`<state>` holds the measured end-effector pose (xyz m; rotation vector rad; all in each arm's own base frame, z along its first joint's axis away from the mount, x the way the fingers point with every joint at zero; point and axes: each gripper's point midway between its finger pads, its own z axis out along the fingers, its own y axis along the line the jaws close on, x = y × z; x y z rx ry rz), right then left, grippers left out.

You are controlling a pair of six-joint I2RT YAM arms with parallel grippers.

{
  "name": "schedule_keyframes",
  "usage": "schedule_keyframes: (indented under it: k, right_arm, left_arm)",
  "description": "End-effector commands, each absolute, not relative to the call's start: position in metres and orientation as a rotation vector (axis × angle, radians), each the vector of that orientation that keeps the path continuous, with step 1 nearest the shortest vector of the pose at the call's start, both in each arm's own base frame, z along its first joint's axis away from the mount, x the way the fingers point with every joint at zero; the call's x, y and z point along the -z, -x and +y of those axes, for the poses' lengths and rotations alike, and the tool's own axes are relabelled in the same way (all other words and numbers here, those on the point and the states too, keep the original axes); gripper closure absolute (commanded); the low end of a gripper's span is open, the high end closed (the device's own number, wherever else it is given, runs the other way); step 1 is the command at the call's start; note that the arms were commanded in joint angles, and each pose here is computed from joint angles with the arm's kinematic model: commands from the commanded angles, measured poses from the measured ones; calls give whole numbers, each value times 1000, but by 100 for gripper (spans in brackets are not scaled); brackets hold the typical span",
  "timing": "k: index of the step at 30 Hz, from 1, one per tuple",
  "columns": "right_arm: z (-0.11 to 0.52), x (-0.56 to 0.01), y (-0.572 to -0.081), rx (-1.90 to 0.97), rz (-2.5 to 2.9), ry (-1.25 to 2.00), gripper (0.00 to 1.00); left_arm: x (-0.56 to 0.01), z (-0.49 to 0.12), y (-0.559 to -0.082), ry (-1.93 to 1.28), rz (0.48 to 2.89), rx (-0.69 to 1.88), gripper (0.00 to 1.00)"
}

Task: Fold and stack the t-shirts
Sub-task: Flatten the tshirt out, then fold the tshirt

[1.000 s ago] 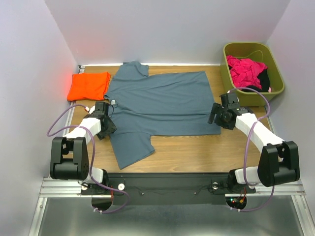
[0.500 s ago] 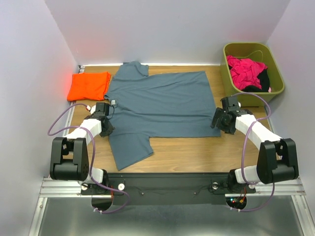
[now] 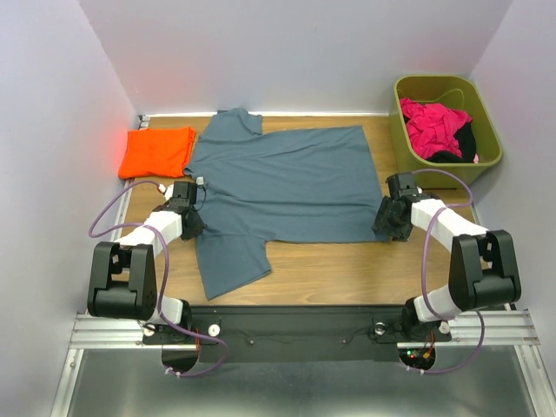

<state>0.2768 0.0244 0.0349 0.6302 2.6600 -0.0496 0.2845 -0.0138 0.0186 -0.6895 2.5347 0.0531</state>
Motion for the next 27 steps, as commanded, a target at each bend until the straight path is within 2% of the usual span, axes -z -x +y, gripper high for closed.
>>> schedule_keyframes:
  k: [1, 3, 10, 14, 16, 17, 20, 21, 23, 27]
  right_arm:
    - [25, -26, -278, 41, 2666, -675, 40]
    - [25, -22, -278, 43, 2674, -676, 44]
    - [25, -10, -269, 57, 2706, -680, 45]
    - [21, -7, -264, 83, 2714, -674, 52]
    - [19, -8, -263, 97, 2708, -669, 63]
    - [18, -9, -263, 100, 2705, -667, 73]
    - [19, -14, -266, 88, 2689, -665, 86]
    - [19, -21, -268, 76, 2672, -659, 94]
    - [19, -27, -268, 72, 2658, -651, 99]
    - [18, -44, -268, 62, 2643, -637, 99]
  left_arm:
    - [-2, -25, -260, 659, 2639, -24, 100]
    - [-4, -25, -261, 659, 2629, -23, 100]
    - [-5, -24, -261, 662, 2625, -27, 100]
    - [-6, -25, -261, 659, 2623, -15, 100]
    - [-7, -27, -262, 661, 2617, -2, 100]
    - [-8, -26, -261, 667, 2617, 0, 100]
    - [-12, -26, -262, 693, 2609, 14, 100]
    - [-17, -24, -263, 708, 2596, 23, 100]
    - [-24, -24, -263, 723, 2591, 38, 100]
    - [-40, -26, -259, 765, 2580, 85, 100]
